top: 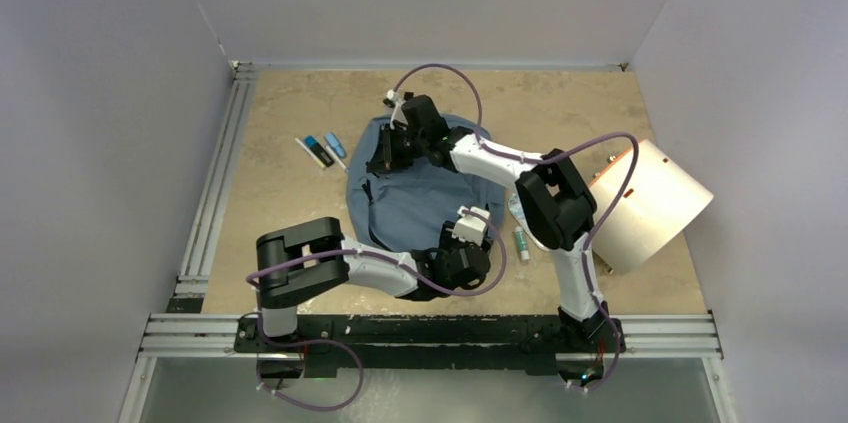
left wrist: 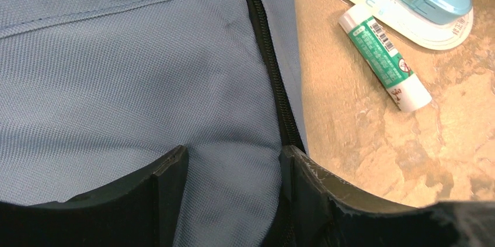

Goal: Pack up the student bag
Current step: Unzip the student bag at the center of the board.

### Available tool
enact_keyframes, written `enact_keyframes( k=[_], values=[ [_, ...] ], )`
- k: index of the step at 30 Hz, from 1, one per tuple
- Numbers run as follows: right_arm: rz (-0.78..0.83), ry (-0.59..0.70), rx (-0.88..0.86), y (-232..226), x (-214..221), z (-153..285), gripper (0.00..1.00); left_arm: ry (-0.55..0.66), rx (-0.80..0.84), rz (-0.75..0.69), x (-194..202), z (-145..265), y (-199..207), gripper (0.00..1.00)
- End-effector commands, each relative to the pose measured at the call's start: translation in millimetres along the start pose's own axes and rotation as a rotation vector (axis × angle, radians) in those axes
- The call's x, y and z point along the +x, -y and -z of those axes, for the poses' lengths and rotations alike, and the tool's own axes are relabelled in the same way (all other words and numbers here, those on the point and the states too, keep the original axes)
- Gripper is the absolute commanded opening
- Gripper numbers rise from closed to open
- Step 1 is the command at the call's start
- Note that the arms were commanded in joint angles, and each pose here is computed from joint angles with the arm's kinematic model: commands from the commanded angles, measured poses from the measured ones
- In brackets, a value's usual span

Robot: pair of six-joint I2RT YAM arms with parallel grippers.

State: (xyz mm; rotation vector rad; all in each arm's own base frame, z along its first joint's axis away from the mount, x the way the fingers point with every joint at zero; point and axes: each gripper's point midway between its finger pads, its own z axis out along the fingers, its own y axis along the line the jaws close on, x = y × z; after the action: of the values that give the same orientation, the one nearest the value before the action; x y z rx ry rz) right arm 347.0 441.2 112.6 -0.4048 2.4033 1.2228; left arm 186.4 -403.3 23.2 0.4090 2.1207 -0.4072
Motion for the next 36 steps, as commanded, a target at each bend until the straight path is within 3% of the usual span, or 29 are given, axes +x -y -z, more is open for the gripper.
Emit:
enact_keyframes(
  k=[1, 5, 14, 19, 27, 32, 36],
  values=[
    [0.154, 0.263, -0.002, -52.7, -71.3, 45.8, 0.26, -0.236, 0.107, -0.036, 59.6, 29.6, 11.9, 0.60],
    [0.211, 0.442, 0.136, -57.7, -107.5, 93.7, 0.48, -0.191, 0.101, -0.018, 30.1, 43.2, 12.1, 0.62],
    [0.156, 0.682, 0.526, 8.9, -117.2, 192.7, 0.75, -0.144, -0.009, 0.206, -29.8, 108.5, -25.3, 0.65],
    [0.162, 0.625, 0.659, 47.5, -96.7, 213.2, 0.77, -0.204, -0.213, 0.382, -26.8, 158.1, -84.9, 0.66],
    [0.151, 0.506, 0.611, 70.4, -64.1, 203.6, 0.77, -0.375, -0.450, 0.537, 21.3, 210.5, -145.1, 0.67],
    [0.198, 0.389, 0.566, 73.9, -45.3, 187.1, 0.77, -0.435, -0.542, 0.584, 49.5, 217.3, -159.7, 0.68],
    [0.220, 0.334, 0.548, 76.8, -35.8, 178.9, 0.77, -0.391, -0.542, 0.624, 51.3, 208.5, -161.8, 0.70]
  ],
)
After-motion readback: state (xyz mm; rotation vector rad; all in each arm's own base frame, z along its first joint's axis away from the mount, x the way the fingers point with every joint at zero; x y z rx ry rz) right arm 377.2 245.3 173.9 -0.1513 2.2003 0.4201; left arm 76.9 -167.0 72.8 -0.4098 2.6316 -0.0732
